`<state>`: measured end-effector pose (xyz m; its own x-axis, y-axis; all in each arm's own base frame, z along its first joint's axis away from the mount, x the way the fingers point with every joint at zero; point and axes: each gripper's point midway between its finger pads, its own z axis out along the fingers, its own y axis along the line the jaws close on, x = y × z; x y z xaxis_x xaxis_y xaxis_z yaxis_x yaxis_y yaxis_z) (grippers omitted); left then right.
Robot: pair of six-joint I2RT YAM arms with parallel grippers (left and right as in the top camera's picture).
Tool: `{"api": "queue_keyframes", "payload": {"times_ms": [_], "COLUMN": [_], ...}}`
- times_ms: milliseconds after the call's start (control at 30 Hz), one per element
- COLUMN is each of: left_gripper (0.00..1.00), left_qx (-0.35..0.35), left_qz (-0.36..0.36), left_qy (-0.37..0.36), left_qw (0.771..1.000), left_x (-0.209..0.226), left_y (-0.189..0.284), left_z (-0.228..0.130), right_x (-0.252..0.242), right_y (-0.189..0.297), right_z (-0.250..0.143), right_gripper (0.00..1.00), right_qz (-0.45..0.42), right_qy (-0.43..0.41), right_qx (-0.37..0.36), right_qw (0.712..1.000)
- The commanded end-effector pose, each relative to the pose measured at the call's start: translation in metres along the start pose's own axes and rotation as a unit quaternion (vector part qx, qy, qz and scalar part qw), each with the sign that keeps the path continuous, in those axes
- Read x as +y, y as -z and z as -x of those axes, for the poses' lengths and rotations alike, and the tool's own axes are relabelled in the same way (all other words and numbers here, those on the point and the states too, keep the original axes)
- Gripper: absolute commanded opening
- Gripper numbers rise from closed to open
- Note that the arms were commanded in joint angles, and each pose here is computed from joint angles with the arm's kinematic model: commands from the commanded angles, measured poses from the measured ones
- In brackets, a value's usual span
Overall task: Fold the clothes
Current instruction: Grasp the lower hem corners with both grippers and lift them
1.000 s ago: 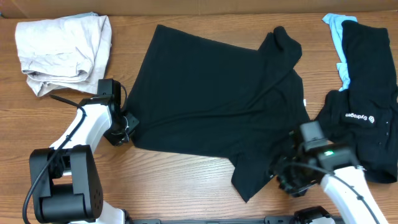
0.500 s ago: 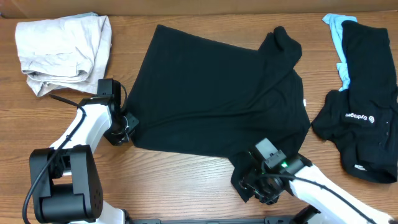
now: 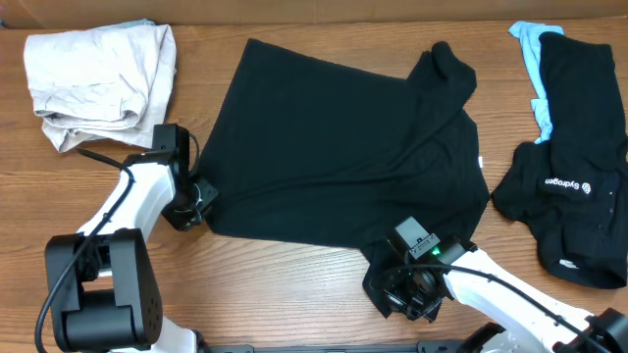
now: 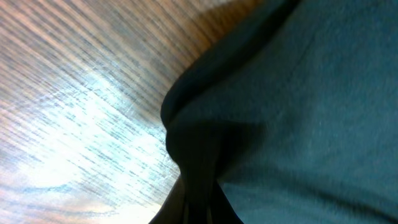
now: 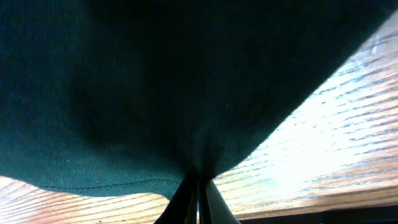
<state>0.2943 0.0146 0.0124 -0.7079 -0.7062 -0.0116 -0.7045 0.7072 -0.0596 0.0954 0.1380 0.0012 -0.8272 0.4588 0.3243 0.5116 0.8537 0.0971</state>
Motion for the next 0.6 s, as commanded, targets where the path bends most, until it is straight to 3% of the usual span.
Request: {"api": "queue_keyframes", "payload": {"times_ms": [0, 167, 333, 567], "left_gripper": [0.04, 0.04, 0.04, 0.06], "left_qx": [-0.017, -0.029, -0.054, -0.057], "left_qz": [0.000, 0.017, 0.008, 0.007], "left_qy": [-0.031, -0.051, -0.089, -0.119], "left_qw": [0.999, 0.998, 0.995, 0.991], "left_x": [-0.003, -0.002, -0.013, -0.015], "left_y": [0.016, 0.059, 0.116, 0.172], "left_z": [0.019, 0.041, 0.061, 0.057], "right_x": [0.001, 0.010, 0.014, 0.003], "right_y": [0.009, 0.058, 0.143, 0.231], "right_z": [0.009, 0.028, 0.038, 0.025], "right_gripper": [0.04, 0.04, 0.04, 0.04], "right_qz": [0.000, 0.019, 0.067, 0.106], "right_qy": [0.012, 0.013, 0.025, 0.024], "right_qx": [-0.023, -0.079, -0.164, -0.230], "right_qw": [1.000, 0.997, 0.984, 0.967]}}
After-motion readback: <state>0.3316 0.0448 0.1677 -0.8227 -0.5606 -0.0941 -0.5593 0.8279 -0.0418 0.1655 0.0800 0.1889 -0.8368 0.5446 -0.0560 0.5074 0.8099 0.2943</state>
